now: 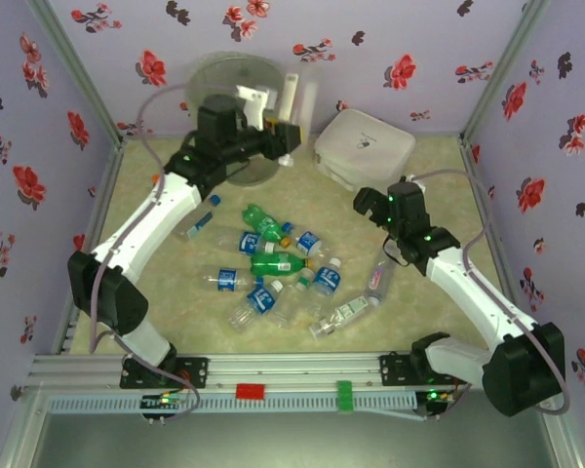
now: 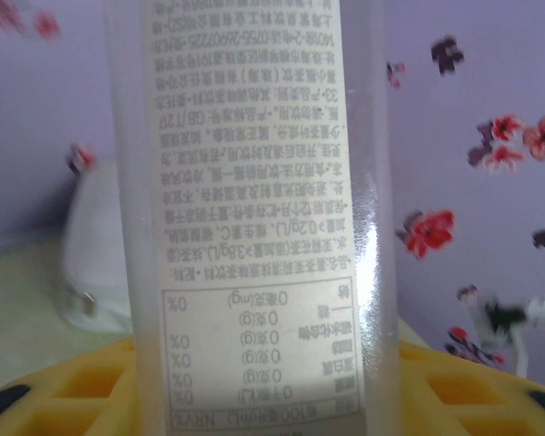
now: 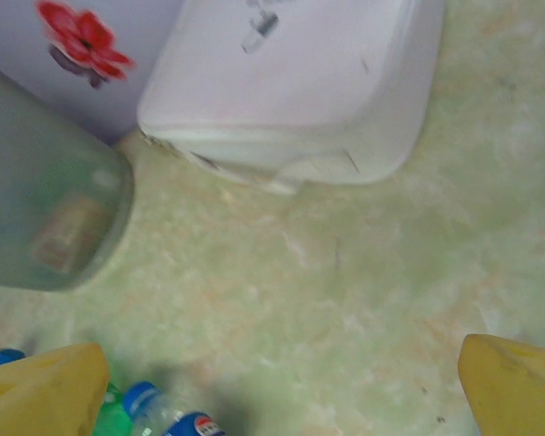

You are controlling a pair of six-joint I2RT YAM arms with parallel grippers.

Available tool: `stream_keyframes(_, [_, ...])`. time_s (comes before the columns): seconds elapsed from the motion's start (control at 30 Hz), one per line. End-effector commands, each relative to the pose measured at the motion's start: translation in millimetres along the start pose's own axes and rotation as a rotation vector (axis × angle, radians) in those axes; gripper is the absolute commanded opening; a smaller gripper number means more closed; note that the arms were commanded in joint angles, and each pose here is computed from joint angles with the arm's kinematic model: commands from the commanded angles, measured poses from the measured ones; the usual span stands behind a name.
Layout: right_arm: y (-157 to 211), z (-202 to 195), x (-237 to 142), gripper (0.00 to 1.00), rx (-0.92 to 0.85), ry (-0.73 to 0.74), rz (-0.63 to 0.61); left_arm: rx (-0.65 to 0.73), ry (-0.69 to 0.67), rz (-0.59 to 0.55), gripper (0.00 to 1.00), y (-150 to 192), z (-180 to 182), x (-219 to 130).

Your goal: Put the plastic bottles in the bin

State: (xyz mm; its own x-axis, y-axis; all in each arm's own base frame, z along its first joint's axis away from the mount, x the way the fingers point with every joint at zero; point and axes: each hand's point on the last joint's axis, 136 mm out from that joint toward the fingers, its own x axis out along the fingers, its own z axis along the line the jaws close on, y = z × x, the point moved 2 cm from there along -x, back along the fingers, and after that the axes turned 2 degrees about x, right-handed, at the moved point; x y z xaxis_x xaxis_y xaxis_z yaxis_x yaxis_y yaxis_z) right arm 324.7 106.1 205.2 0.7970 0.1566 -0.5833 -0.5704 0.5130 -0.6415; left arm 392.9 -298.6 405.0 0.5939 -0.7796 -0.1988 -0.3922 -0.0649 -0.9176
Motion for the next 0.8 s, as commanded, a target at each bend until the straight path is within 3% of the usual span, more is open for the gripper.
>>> stream_keyframes(0.0, [20, -7, 7, 0.99, -0.004, -0.015, 0.063, 0.130, -0.132, -0.006, 0.27, -21, 28, -15])
stream_keyframes(0.2, [31, -7, 9, 1.00, -0.005, -0.041, 0.087, 0.225, -0.291, -0.060, 0.27, -70, 79, -19])
stream_keyframes(0.37, [26, -10, 4, 0.99, -0.035, -0.011, 0.070, 0.234, -0.404, -0.049, 0.27, -90, 131, -10])
stream_keyframes(0.53, [24, -9, 0, 1.00, -0.046, -0.019, 0.056, 0.270, -0.489, 0.023, 0.27, -77, 176, 11])
stream_keyframes(0.77, [23, -12, -5, 1.00, -0.055, -0.011, 0.047, 0.194, -0.566, 0.107, 0.28, -38, 226, 28])
